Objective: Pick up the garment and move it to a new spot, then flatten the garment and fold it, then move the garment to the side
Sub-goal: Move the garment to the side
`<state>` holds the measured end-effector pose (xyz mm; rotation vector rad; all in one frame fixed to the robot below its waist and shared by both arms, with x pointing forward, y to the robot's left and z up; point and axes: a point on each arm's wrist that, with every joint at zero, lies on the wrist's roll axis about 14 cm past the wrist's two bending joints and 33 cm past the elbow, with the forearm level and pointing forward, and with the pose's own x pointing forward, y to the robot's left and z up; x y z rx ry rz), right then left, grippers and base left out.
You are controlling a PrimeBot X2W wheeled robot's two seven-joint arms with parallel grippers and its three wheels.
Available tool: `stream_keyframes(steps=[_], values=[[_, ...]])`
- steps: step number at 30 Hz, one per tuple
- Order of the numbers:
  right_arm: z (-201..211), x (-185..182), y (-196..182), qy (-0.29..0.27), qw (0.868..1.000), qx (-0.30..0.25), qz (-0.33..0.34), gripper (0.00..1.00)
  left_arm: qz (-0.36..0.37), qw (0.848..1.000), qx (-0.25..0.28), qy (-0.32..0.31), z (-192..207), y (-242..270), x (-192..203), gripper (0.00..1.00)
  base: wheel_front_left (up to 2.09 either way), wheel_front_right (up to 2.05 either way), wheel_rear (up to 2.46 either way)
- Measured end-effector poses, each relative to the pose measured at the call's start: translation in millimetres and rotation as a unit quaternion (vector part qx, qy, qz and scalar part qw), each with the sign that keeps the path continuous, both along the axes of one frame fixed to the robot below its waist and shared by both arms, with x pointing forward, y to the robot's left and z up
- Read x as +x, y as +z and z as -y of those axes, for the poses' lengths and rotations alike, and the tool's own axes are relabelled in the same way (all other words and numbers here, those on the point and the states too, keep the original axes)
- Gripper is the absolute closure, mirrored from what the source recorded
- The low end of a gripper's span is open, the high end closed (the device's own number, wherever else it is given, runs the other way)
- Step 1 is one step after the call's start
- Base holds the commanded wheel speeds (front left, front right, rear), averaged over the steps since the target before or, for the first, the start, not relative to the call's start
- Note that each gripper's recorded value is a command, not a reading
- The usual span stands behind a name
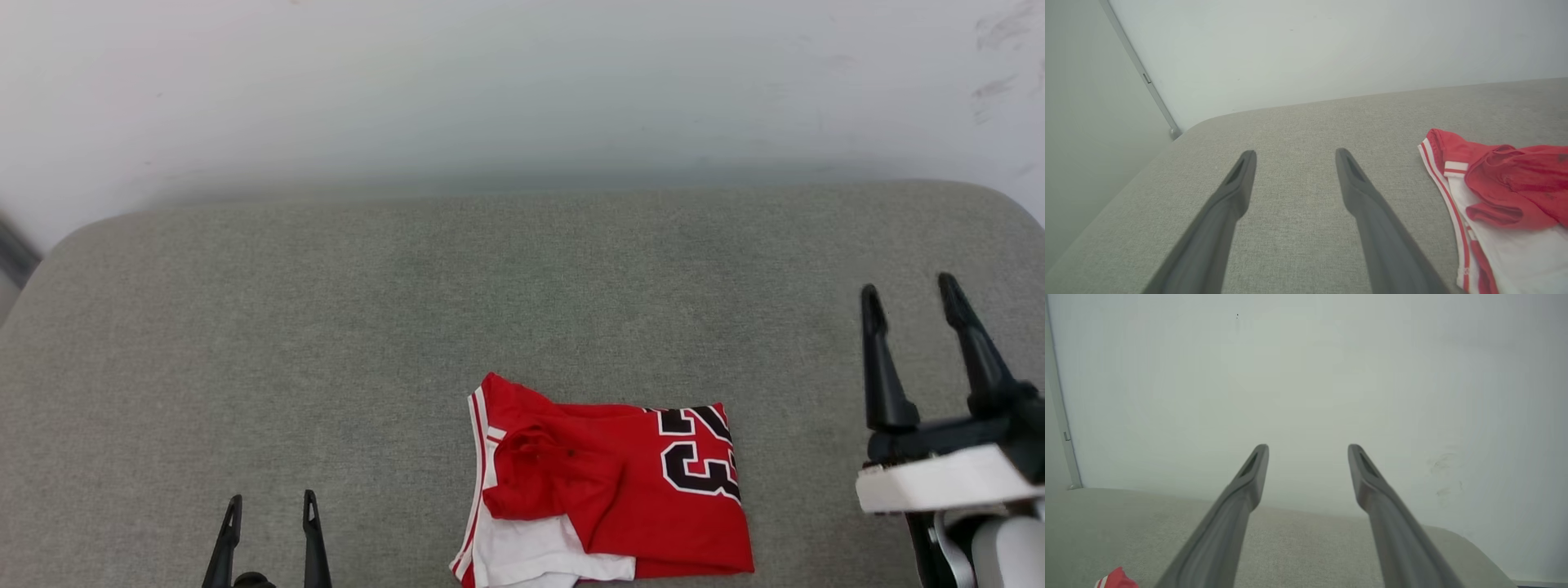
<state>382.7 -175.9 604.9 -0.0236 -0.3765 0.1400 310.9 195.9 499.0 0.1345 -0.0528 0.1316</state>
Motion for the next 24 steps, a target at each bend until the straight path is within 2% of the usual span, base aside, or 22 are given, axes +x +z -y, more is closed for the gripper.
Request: stream_keyframes(steps=[2,4,6,8,10,14,18,21,24], values=[[-8.7,12.5,-9.2,0.027,0.999,-0.012,-0.04,0.0,-0.002,1.0,0.0,0.0,0.4,-0.9,1.0,0.0,0.0,0.0,0.0],[-20.2,23.9,-23.6,0.063,0.992,-0.032,-0.106,0.0,-0.001,1.0,-0.001,-0.001,0.9,-0.5,3.2,0.0,0.0,0.0,0.0],[-25.8,31.1,-37.3,0.09,0.979,-0.056,-0.173,0.0,-0.002,1.0,-0.001,0.0,0.8,-0.8,5.1,0.0,0.0,0.0,0.0],[-29.6,31.6,-57.6,0.116,0.96,-0.041,-0.253,0.0,-0.004,1.0,-0.002,0.0,1.3,-1.9,7.2,0.0,0.0,0.0,0.0],[-28.0,27.5,-80.6,0.134,0.932,-0.035,-0.336,0.0,-0.006,1.0,-0.003,0.001,1.4,-3.1,9.7,0.0,0.0,0.0,0.0],[-23.0,7.3,-125.3,0.168,0.856,0.007,-0.489,0.0,-0.007,1.0,-0.006,0.0,3.1,-4.5,17.3,0.0,0.0,0.0,0.0],[-14.8,-5.8,-153.5,0.182,0.796,0.046,-0.576,0.0,-0.011,1.0,-0.008,0.001,3.5,-7.0,24.8,0.0,0.0,0.0,0.0],[-15.2,-10.0,-171.0,0.188,0.763,0.076,-0.613,0.0,-0.012,1.0,-0.009,0.003,2.7,-8.4,30.6,0.0,0.0,0.0,0.0],[-23.8,-11.7,-187.0,0.197,0.739,0.097,-0.637,0.0,-0.016,1.0,-0.009,0.008,-0.1,-11.2,36.0,0.0,0.0,0.0,0.0]])
